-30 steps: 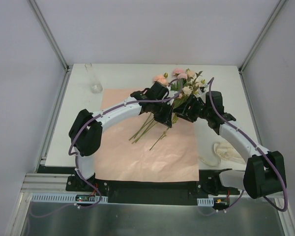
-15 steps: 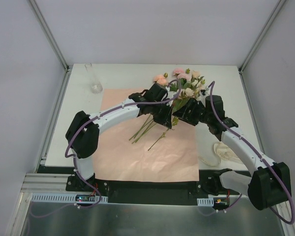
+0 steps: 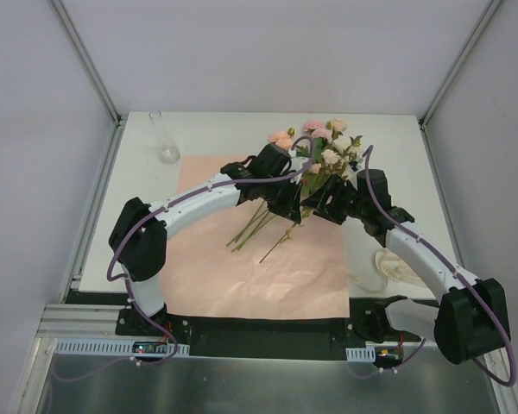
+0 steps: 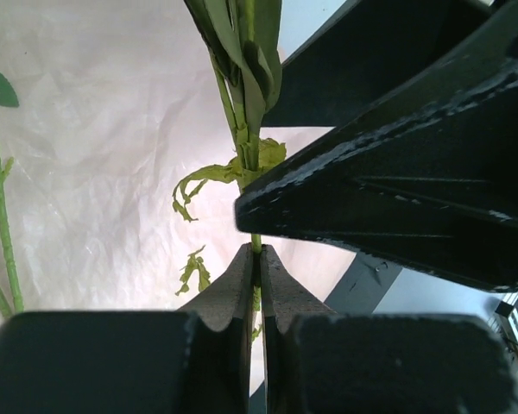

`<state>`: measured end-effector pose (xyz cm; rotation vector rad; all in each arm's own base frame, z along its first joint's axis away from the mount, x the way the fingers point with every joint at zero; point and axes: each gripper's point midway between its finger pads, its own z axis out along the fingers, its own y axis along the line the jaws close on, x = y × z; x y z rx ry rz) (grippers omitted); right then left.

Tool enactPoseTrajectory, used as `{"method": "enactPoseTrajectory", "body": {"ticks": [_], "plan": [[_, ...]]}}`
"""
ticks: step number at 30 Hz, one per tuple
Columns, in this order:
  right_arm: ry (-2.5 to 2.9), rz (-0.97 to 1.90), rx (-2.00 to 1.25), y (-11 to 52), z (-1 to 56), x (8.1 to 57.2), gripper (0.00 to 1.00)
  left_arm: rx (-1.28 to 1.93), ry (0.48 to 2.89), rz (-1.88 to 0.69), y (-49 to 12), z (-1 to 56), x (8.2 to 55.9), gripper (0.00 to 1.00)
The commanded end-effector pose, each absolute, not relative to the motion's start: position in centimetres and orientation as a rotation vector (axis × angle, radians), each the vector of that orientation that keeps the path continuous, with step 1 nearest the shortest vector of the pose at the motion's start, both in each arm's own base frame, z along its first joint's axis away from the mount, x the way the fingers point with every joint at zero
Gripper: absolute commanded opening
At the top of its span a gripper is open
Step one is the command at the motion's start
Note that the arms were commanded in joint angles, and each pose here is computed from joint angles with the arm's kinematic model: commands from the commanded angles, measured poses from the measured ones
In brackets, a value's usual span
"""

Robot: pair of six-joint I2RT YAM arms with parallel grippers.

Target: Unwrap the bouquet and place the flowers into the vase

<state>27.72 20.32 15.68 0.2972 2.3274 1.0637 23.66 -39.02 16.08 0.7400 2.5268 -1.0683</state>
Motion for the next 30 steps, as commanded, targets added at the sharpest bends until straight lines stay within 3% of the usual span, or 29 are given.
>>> {"method": "enactPoseTrajectory", "body": {"ticks": [1, 4, 7, 10, 12, 13, 14, 18, 21, 25, 30], "plan": [[2.318, 1.137, 0.299, 21.7, 15.9, 27.9, 0.65, 0.749, 2.447, -1.127, -39.5, 18.7, 23.2, 0.00], [2.283, 1.174, 0.261, 22.7, 16.8, 28.4, 0.60, 0.749, 2.443, -1.131, -39.5, 18.8, 23.1, 0.00], [2.265, 1.172, 0.227, 23.0, 17.2, 28.4, 0.44, 0.741, 2.444, -1.126, -39.3, 18.8, 23.0, 0.00], [2.261, 1.127, 0.184, 22.6, 17.1, 28.4, 0.09, 0.735, 2.444, -1.128, -39.0, 18.9, 22.8, 0.02], [2.261, 1.068, 0.117, 22.1, 16.9, 28.3, 0.00, 0.730, 2.428, -1.138, -38.6, 19.6, 22.6, 0.21], [2.252, 1.052, 0.071, 22.1, 16.9, 28.3, 0.00, 0.719, 2.435, -1.135, -38.0, 19.4, 22.6, 0.27], [2.263, 1.065, 0.007, 22.3, 17.0, 27.7, 0.00, 0.717, 2.399, -1.155, -37.6, 20.5, 22.5, 0.40], [2.200, 1.064, -0.306, 22.6, 17.8, 26.2, 0.00, 0.645, 2.325, -1.261, -34.8, 22.6, 22.5, 0.61], [2.120, 1.109, -0.433, 23.1, 19.0, 24.8, 0.01, 0.574, 2.203, -1.357, -33.0, 25.9, 23.4, 0.72], [1.992, 1.246, -0.580, 25.4, 21.6, 22.5, 0.00, 0.541, 2.100, -1.454, -32.0, 27.7, 23.7, 0.79], [1.914, 1.307, -0.702, 26.9, 23.4, 20.3, 0.00, 0.508, 1.987, -1.557, -33.0, 30.1, 24.2, 0.79]]}}
